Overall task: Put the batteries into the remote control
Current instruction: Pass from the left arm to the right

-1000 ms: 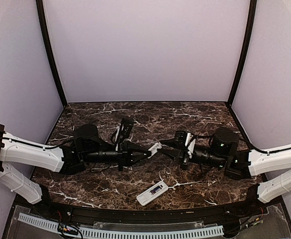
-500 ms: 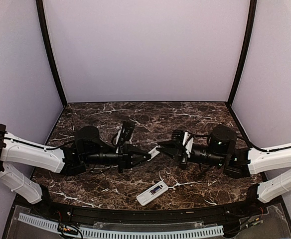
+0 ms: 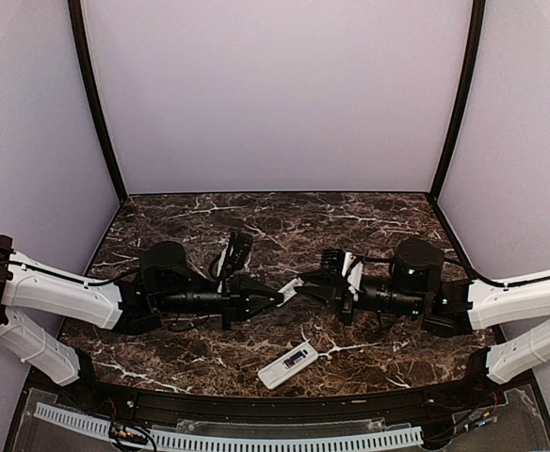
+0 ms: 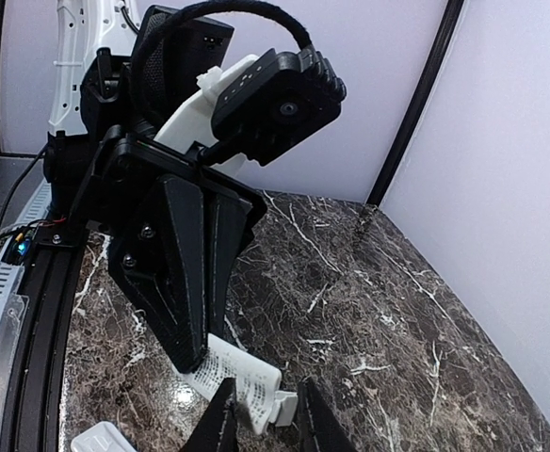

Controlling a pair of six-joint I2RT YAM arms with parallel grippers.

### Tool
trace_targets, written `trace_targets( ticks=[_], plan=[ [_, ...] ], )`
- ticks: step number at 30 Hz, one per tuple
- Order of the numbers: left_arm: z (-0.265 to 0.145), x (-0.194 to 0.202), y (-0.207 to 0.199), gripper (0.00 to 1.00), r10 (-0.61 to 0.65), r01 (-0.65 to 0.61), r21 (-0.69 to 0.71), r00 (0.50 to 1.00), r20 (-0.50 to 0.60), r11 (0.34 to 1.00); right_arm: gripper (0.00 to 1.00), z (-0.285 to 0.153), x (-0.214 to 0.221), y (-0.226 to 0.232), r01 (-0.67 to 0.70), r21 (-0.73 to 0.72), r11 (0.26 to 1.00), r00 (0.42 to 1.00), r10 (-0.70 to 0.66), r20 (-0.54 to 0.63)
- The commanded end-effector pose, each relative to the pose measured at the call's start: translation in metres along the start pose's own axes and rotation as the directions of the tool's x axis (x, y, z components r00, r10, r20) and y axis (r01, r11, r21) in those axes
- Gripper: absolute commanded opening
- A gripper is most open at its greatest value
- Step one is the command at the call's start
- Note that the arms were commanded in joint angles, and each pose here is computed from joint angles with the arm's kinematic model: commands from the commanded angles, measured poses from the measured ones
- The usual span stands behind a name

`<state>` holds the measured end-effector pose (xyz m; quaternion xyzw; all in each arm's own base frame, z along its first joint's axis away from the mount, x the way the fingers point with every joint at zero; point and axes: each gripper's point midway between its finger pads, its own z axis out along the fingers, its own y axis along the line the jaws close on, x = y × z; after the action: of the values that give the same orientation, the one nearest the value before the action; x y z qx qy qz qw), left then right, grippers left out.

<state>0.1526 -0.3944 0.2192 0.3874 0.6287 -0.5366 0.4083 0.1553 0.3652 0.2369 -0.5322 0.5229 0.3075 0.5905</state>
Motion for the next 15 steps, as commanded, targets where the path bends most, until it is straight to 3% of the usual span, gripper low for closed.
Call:
trace_targets(
  ticks=[1, 15],
  plan=[
    [-0.005, -0.014, -0.013, 0.0, 0.053, -0.055, 0.04, 0.997, 0.053, 0.998, 0.19, 0.006, 0.001, 0.001, -0.018, -0.024, 1.0, 1.0, 0.017, -0.011],
    [-0.012, -0.018, -0.016, 0.0, 0.104, -0.108, 0.038, 0.99, 0.094, 0.993, 0.08, 0.009, 0.005, 0.014, -0.084, -0.133, 0.988, 0.996, 0.08, -0.032]
  ],
)
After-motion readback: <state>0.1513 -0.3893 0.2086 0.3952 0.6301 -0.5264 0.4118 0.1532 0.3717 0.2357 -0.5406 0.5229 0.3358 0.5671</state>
